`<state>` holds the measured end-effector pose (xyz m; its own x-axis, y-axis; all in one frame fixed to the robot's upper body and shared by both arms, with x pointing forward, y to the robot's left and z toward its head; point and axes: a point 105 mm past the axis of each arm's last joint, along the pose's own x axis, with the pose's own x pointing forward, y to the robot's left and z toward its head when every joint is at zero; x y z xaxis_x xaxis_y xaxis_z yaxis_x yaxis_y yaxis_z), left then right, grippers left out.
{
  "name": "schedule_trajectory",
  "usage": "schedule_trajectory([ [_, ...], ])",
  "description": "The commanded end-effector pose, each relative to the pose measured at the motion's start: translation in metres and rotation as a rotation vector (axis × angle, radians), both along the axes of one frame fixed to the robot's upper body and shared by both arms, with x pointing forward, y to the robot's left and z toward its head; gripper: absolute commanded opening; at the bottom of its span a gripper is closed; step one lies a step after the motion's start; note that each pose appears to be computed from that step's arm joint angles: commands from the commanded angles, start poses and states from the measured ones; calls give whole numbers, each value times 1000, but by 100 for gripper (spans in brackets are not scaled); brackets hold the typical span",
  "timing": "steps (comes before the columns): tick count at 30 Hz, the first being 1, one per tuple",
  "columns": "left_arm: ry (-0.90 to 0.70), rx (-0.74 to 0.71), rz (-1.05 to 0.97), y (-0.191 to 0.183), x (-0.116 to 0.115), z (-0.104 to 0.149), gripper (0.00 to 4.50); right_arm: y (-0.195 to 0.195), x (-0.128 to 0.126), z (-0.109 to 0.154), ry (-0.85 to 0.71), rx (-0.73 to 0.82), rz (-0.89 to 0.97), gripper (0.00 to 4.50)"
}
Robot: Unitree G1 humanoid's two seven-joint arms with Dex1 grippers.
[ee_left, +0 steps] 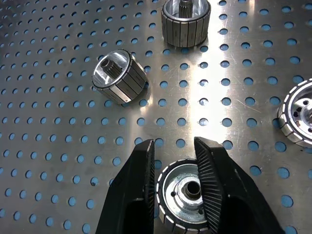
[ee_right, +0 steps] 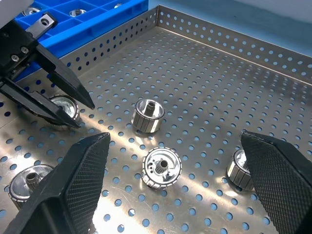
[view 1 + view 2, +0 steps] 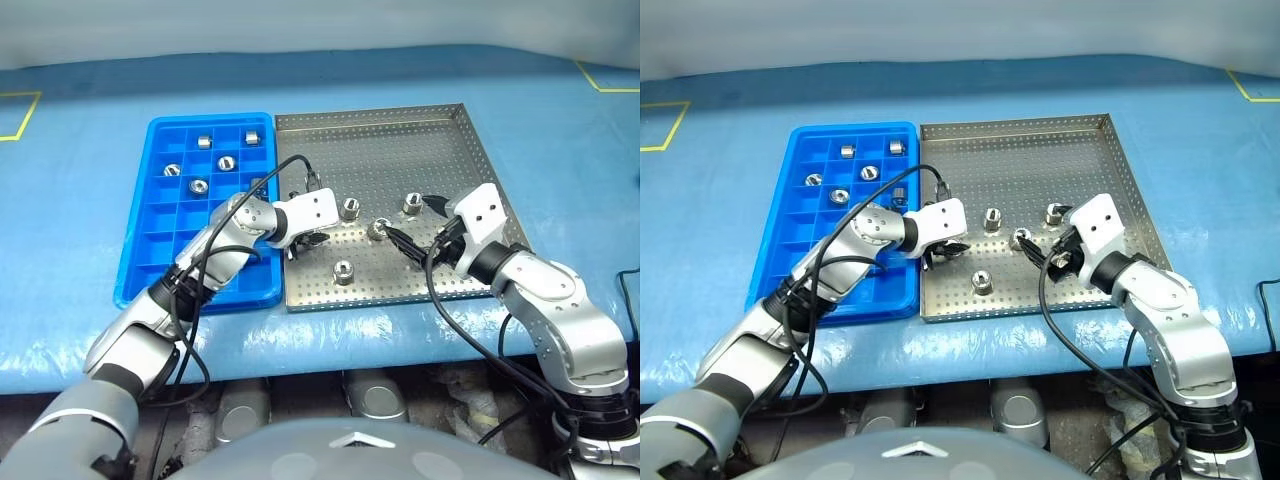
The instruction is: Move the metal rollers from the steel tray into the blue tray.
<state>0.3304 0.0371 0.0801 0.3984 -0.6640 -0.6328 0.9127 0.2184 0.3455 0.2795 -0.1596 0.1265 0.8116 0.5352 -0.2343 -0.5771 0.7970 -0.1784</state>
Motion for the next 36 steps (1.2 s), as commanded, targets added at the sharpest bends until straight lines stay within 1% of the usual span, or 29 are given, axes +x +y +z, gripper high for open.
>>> schedule_trajectory([
  [1, -10, -46, 16, 3, 0, 10, 133, 5, 1, 10, -49, 5, 20, 450],
  [4, -14, -60, 20, 3, 1, 13, 133, 5, 2, 10, -49, 3, 22, 450],
  [9, -23, -146, 43, -1, 6, 26, 133, 6, 2, 10, -50, 3, 25, 450],
  [13, -38, -149, 34, 0, 6, 29, 133, 5, 2, 9, -51, 3, 22, 450],
  [15, -55, -152, -3, 0, 4, 32, 133, 5, 1, 9, -50, 3, 22, 450],
  [16, -55, -146, -16, 1, 3, 33, 171, 5, 1, 9, -50, 3, 21, 450],
  [18, -53, -110, -27, 4, 1, 30, 223, 5, 1, 8, -50, 4, 21, 450],
  [21, -50, -57, -9, 8, 4, 28, 328, 6, 2, 7, -49, 7, 19, 450],
  [23, -40, -3, -34, 11, 2, 27, 385, 7, 3, 7, -49, 9, 20, 450],
  [26, -76, 83, -45, 17, 6, 26, 385, 9, 3, 6, -50, 14, 22, 450],
  [30, -87, 141, -72, 17, 9, 23, 385, 10, 3, 4, -50, 16, 20, 450],
  [36, -63, 216, -125, 14, 8, 7, 385, 9, 3, 5, -58, 17, 9, 450],
])
